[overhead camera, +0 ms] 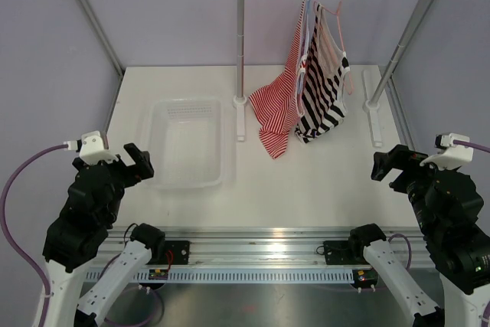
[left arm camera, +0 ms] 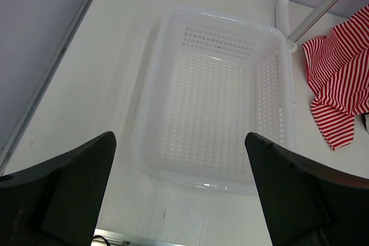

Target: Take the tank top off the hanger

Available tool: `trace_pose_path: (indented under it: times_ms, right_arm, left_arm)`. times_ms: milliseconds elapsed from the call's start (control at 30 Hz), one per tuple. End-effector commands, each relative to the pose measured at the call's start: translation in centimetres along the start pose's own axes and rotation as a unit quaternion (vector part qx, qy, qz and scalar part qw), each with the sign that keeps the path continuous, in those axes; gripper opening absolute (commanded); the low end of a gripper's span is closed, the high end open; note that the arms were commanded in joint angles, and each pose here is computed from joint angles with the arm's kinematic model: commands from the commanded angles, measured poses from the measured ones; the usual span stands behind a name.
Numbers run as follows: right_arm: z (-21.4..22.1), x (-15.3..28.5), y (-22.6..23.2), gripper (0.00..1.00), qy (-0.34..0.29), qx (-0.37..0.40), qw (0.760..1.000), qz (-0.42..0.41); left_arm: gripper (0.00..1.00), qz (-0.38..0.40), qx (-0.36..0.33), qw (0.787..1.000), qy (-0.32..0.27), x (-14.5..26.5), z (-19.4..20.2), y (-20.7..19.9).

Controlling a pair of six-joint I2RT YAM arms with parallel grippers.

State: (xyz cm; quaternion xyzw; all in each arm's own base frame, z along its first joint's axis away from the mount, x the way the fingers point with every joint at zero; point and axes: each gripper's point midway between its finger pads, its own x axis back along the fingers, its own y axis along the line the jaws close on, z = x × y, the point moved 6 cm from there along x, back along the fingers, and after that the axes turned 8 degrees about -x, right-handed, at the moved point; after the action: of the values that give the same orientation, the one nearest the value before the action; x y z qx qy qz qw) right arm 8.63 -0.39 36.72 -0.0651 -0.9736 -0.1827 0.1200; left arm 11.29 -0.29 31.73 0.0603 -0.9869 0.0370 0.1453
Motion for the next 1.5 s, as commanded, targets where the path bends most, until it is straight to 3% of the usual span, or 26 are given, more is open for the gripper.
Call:
trace_pose_path:
  times_ms: [0,333,633,767,833,900,1033,1167,1467]
  right_arm:
    - [-1.1,0.2,0.3,0.99,-0.020,0.001,1.000,-0.006]
    - [-2.3,-1.8,3.2,0.99,-0.003,-0.004,0.998,-0.056]
    - [-8.5,-9.0,8.7,0.99,-0.026,0.050,0.996,-0.068]
    - [-10.7,-13.2,12.9,0.99,-0.002,0.084,0.989,-0.124]
    - [-12.5,-14.0,13.9,0.97,-0.012,0.101,0.987,-0.125]
    - [-12.0,-17.1,14.6,0.94,0.020,0.121,0.987,-0.109]
    - [-14.2,-19.3,15.9,0.92,-0.001,0.140,0.985,-0.097]
    - [-13.4,-23.7,15.7,0.86,0.037,0.153,0.985,-0.074]
    - [-12.0,-29.2,14.4,0.68,0.076,0.149,0.983,-0.076]
  left_arm:
    - [0.99,-0.006,0.018,0.999,-0.030,0.7,-1.2,0.4]
    - [0.99,-0.001,0.017,0.999,-0.030,0.6,-1.1,0.2]
    - [0.99,0.036,0.005,0.999,-0.016,0.2,-1.2,-0.9]
    - [0.99,0.049,-0.001,0.999,-0.007,-0.1,-0.9,-1.4]
    - [0.99,0.055,-0.001,0.998,-0.006,-0.1,-0.7,-1.5]
    - [0.99,0.057,0.000,0.998,-0.009,0.1,-0.6,-1.4]
    - [0.99,0.059,0.003,0.998,-0.019,0.6,-0.6,-1.1]
    - [0.99,0.059,0.004,0.998,-0.018,0.6,-0.5,-1.1]
    - [0.99,0.063,-0.002,0.998,-0.022,0.5,-0.4,-1.1]
